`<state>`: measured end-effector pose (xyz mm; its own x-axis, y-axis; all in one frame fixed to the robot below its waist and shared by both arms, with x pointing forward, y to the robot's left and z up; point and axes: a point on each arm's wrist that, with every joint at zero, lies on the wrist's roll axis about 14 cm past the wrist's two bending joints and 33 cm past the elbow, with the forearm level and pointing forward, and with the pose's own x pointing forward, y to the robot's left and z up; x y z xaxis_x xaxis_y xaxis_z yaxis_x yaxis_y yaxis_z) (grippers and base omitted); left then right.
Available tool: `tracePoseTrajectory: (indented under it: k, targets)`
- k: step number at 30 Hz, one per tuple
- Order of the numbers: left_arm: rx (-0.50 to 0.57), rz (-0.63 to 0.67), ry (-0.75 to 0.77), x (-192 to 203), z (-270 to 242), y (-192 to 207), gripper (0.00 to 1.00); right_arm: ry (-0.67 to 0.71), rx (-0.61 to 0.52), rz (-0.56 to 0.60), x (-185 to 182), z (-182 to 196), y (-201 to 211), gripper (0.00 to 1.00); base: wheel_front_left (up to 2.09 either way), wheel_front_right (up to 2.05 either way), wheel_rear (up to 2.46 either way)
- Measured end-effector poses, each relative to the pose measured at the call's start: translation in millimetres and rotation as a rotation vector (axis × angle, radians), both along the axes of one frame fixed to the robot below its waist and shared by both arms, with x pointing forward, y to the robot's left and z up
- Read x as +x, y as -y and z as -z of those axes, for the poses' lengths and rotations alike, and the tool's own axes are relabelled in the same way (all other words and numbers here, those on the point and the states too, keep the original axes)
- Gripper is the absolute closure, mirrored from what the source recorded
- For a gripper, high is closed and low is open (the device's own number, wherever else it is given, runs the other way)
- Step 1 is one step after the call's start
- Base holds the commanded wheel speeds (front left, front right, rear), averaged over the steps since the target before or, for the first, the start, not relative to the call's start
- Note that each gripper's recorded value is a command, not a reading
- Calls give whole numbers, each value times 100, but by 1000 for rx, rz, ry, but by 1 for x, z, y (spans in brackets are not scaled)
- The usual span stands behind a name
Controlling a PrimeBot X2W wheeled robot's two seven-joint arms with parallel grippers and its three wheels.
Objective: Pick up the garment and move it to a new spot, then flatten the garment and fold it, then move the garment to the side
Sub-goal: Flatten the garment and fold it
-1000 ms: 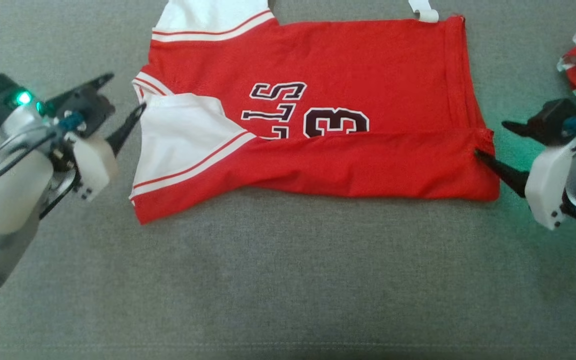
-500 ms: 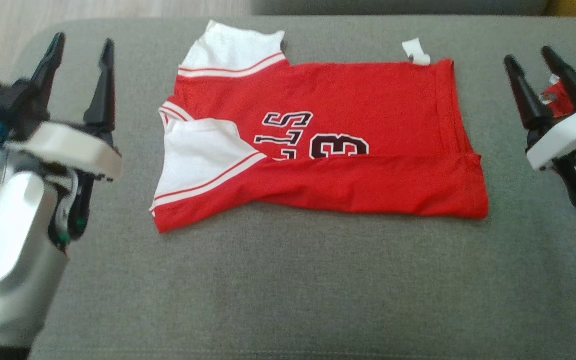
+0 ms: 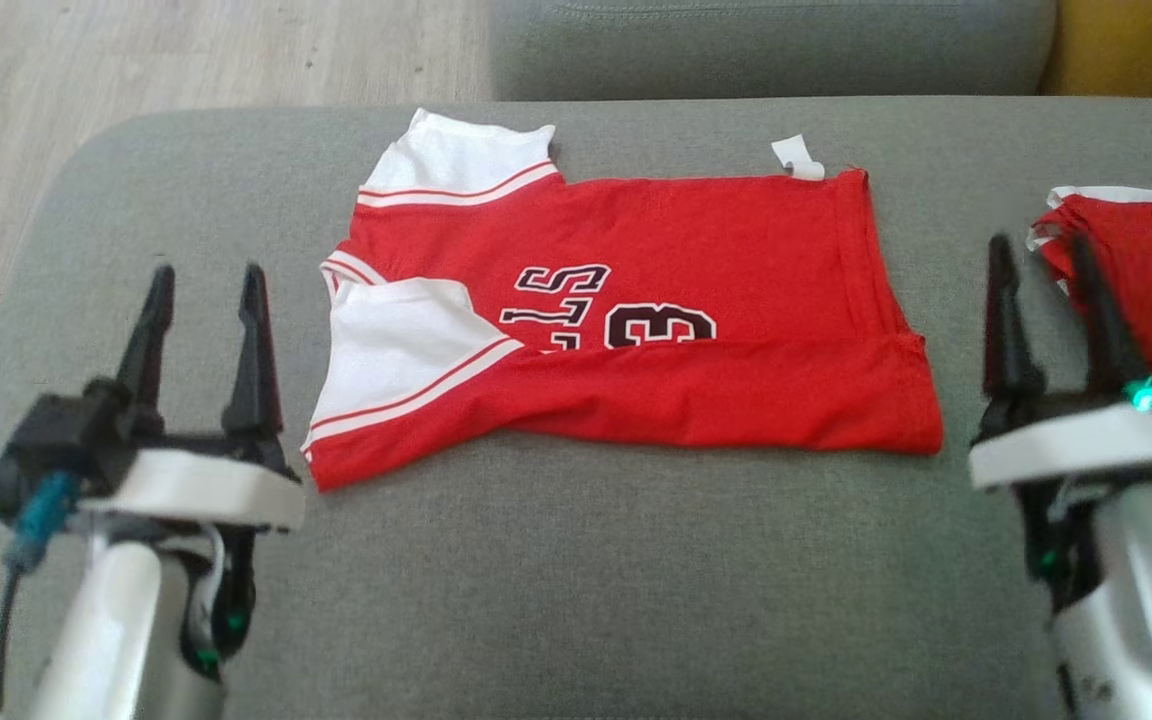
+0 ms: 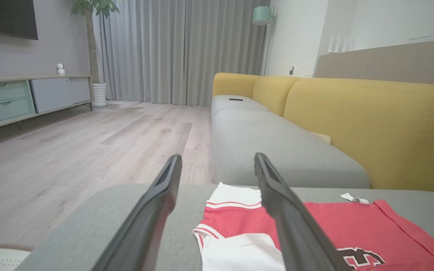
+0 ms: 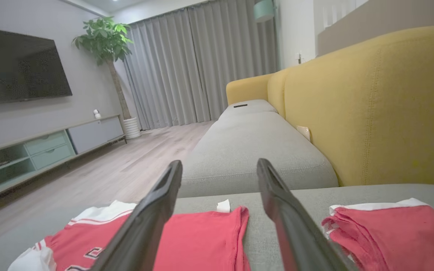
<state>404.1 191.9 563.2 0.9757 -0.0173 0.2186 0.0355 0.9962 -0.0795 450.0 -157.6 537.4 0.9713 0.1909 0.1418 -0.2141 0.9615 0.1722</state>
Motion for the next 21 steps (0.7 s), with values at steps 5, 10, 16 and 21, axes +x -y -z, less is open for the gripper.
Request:
tracePoseTrajectory:
  k: [5,10,16,21]
  targets:
    - [-18,-3,-24,-11,13,9,0,-14,-14,40,-26,14,-7,0,0,0,0]
    - [1,6,-90,-22,38,16,0,-50,-33,49,-43,28,-8,0,0,0,0]
    - [-1,22,-219,-27,80,18,0,-59,-30,59,-47,32,-6,0,0,0,0]
    - [8,19,-418,-35,141,16,0,-72,-31,71,-47,37,-2,0,0,0,0]
